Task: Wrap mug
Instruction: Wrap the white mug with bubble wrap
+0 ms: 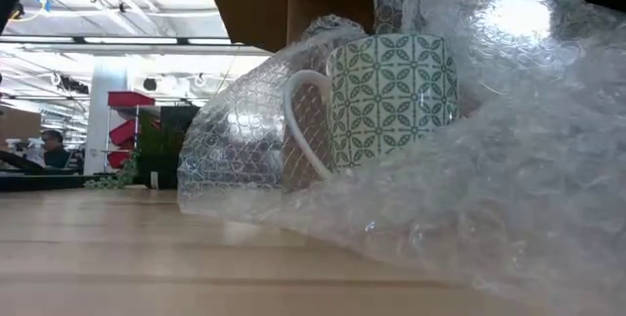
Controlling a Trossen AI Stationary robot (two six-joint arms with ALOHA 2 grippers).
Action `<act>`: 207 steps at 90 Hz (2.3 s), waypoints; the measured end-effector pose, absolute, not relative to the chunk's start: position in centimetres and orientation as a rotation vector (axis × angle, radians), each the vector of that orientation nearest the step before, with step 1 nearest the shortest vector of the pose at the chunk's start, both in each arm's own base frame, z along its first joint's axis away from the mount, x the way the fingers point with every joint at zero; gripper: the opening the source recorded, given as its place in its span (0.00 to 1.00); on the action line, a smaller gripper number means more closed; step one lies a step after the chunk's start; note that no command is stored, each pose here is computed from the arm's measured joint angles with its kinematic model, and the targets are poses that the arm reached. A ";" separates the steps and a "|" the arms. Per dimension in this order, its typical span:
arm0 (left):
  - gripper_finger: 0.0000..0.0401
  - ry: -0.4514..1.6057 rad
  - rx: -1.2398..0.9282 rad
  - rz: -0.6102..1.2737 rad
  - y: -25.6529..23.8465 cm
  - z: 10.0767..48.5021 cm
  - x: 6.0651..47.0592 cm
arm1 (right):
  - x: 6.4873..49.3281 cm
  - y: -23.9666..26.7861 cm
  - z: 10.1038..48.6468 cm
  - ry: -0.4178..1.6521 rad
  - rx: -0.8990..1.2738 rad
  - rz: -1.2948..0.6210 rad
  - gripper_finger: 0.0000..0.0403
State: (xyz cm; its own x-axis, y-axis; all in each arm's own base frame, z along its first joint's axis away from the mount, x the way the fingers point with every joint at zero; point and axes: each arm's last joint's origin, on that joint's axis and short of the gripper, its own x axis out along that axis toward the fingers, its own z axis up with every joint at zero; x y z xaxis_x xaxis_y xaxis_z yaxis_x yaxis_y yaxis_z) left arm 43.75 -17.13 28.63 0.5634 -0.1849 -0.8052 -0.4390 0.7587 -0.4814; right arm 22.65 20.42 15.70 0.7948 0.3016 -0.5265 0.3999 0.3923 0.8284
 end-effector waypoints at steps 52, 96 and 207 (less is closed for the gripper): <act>0.01 1.015 -0.601 0.504 -15.1 22.8 43.5 | 22.1 21.2 15.9 0.706 1.230 -0.053 0.00; 0.00 1.109 -0.617 0.345 -14.6 24.9 44.0 | 22.3 21.4 16.3 0.696 1.236 -0.047 0.00; 0.00 1.069 -0.615 0.261 -13.9 22.0 45.6 | 22.4 21.3 16.3 0.693 1.234 -0.044 0.00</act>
State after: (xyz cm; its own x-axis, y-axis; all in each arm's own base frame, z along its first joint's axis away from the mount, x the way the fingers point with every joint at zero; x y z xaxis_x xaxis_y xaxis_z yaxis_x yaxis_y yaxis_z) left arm 45.58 -13.89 21.95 0.4708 -0.0899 -0.8777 -0.4850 0.8047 -0.3425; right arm 22.43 21.26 16.29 0.7965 0.3303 -0.5065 0.3916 0.3564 0.8483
